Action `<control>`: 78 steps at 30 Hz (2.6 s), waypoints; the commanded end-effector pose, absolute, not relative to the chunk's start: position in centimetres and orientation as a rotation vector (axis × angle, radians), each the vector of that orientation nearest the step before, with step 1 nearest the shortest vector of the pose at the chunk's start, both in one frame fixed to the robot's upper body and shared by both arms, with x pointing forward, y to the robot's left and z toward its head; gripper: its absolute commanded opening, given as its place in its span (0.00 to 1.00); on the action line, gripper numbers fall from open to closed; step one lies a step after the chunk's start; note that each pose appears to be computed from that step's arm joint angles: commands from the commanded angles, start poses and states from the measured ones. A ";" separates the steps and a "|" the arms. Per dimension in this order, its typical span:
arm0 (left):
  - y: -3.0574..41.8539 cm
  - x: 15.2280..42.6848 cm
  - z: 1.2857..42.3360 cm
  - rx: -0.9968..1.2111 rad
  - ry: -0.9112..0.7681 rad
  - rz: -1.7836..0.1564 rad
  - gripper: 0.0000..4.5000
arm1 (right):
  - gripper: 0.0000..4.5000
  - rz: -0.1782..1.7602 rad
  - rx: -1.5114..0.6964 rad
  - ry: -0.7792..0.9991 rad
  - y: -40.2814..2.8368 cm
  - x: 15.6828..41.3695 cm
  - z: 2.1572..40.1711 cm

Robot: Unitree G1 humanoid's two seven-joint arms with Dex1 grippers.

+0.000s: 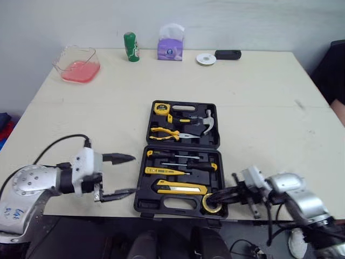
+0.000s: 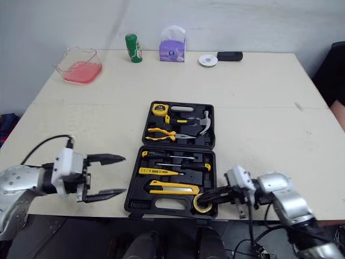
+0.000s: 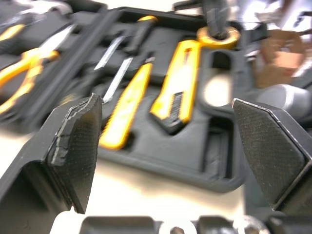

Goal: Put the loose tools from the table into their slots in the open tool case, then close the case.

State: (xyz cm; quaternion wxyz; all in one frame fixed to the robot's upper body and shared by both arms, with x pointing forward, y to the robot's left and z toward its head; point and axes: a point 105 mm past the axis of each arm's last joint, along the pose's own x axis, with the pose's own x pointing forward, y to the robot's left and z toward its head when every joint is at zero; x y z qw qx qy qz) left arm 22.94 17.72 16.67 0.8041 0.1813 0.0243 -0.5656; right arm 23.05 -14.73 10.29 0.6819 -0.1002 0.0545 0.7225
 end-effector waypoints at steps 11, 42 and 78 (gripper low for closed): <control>22.7 30.5 16.6 0.371 0.029 -0.777 0.20 | 0.00 0.971 -0.439 0.182 -21.5 32.9 14.1; 14.6 33.7 11.3 0.249 0.142 -0.921 0.00 | 0.00 1.090 -0.480 0.142 -15.2 34.8 13.3; 18.0 36.8 21.0 -0.055 0.539 -0.534 1.00 | 0.99 0.684 0.012 0.705 -17.2 36.0 20.9</control>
